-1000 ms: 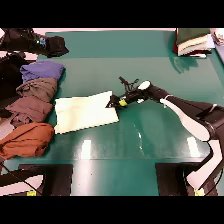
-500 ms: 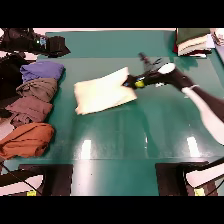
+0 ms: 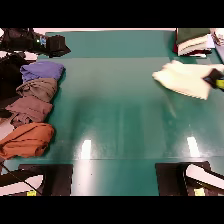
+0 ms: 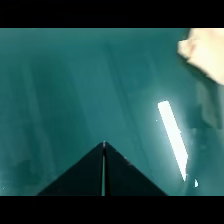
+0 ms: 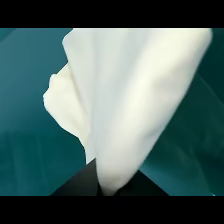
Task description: Fold the shirts.
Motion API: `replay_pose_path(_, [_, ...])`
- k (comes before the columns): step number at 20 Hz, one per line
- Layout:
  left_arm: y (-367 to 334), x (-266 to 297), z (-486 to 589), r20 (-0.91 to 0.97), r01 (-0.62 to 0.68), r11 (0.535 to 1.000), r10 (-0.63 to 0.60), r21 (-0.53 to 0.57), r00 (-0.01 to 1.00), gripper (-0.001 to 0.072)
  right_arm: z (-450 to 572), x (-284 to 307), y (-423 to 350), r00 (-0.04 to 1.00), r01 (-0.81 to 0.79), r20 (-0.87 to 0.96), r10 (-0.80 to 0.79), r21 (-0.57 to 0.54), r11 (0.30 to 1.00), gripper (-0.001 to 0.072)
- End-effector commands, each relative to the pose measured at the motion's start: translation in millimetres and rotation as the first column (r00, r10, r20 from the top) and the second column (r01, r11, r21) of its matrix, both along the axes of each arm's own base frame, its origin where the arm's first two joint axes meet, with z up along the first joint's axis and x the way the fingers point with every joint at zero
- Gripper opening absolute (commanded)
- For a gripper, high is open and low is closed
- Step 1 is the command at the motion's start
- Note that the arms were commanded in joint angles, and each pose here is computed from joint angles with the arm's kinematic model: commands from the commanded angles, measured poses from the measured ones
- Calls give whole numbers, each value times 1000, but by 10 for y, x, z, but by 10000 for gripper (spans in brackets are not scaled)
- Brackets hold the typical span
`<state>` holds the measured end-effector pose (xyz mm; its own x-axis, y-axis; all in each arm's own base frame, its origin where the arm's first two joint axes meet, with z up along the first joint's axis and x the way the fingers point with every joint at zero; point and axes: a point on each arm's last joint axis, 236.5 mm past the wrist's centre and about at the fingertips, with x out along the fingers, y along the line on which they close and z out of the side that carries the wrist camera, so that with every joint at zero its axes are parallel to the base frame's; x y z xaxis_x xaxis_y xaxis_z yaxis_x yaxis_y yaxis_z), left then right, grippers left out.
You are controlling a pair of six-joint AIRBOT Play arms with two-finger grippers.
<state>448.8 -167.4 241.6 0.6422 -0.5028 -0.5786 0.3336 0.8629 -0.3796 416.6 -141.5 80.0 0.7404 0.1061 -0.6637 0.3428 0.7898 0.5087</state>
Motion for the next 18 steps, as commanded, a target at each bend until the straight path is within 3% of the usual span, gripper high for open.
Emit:
replay_pose_path(1, [-2, 22, 23, 11, -5, 1000, 5, -6, 1000, 22, -42, -716, -868, 965, 262, -16, -262, -21, 965, 19])
replay_pose_path(6, [-2, 20, 20, 10, -4, 1000, 5, -5, 1000, 22, -342, -1136, -998, 932, 356, -84, -352, 29, 934, 19])
replay_pose_path(8, [-2, 21, 21, 10, -5, 1000, 5, -5, 1000, 23, -358, -1201, -981, 936, 339, -99, -338, -8, 941, 44])
replay_pose_path(10, [-2, 22, 22, 11, -5, 1000, 5, -5, 1000, 23, -350, -1359, -1077, 933, 315, -140, -330, -122, 941, 378])
replay_pose_path(11, [-3, 21, 22, 11, -5, 1000, 5, -6, 1000, 23, -331, -1475, -1154, 929, 289, -179, -324, -197, 937, 430])
replay_pose_path(13, [-2, 20, 20, 11, -4, 1000, 4, -4, 1000, 23, -149, -1718, -1361, 911, 239, -239, -337, -362, 901, 453])
replay_pose_path(15, [-3, 20, 21, 11, -4, 1000, 4, -5, 1000, 23, 261, -1733, -1464, 914, 257, -178, -365, -443, 859, 450])
replay_pose_path(18, [-9, 21, 27, 11, -4, 1000, 4, -9, 1000, 23, 875, -1371, -1215, 950, 287, 12, -311, -421, 860, 449])
